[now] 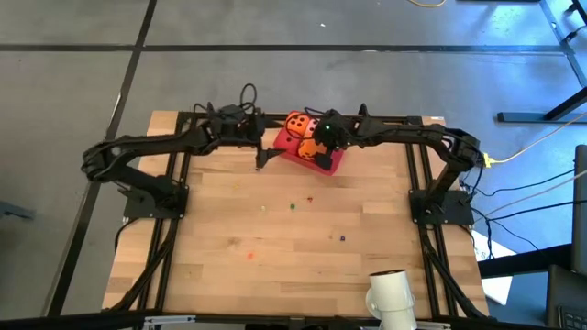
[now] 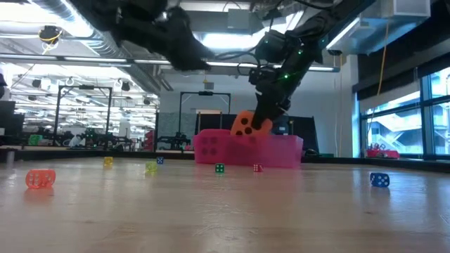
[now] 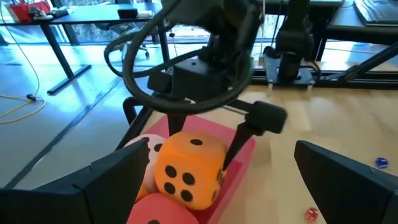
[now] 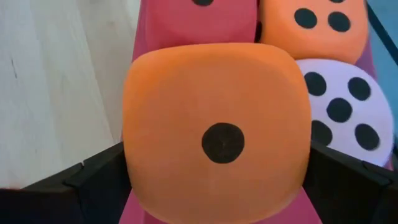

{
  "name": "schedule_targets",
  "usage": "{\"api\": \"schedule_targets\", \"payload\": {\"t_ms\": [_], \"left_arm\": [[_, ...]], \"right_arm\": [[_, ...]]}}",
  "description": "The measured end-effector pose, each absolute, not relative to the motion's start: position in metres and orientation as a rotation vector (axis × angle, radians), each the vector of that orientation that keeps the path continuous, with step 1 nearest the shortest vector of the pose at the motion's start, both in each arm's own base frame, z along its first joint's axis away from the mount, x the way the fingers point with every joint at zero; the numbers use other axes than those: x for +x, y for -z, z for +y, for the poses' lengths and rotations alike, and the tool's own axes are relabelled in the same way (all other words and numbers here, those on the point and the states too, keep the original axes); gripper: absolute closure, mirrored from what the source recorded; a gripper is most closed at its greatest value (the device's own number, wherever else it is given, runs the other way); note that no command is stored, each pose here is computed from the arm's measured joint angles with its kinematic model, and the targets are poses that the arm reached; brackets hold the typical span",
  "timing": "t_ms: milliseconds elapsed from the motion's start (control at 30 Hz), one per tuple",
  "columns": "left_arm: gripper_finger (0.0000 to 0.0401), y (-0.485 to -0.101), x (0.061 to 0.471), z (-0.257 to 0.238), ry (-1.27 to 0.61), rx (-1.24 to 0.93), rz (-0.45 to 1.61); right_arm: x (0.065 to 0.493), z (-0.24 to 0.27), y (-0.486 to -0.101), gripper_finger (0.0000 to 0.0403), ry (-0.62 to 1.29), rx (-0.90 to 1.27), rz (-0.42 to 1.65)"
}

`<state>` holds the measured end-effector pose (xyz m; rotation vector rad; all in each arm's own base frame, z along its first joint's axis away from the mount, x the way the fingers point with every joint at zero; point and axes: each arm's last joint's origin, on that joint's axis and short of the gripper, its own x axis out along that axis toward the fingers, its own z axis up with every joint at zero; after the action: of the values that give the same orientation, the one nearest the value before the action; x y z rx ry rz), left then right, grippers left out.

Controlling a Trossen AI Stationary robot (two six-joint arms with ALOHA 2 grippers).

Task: Pick & Place Dice
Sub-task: Put the large orange die into the red bin

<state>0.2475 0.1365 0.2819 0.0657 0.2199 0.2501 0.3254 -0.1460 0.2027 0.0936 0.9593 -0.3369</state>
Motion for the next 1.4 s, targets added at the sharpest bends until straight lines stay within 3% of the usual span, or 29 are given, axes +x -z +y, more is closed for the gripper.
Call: {"api": "schedule_targets", "payload": {"t_ms": [533,933,1400], "left_arm": [[0.0001,-0.205,0.307,0.175,-0.273,0.058,0.132],[0.0001,-0.199,0.345,0.203,-0.28,0.041,0.251],[0.0001,-0.194,0.342,0.208,-0.387,0.04,0.374]], "right_arm": [[0.327,-0.147,-0.201,0.0003,0.312,0.139,0.939],[0.329,-0.148,-0.203,0.0003,0.316,0.134,0.915],[0.329,-0.148,-0.2,0.0003,0.318,0.136,0.929]]}}
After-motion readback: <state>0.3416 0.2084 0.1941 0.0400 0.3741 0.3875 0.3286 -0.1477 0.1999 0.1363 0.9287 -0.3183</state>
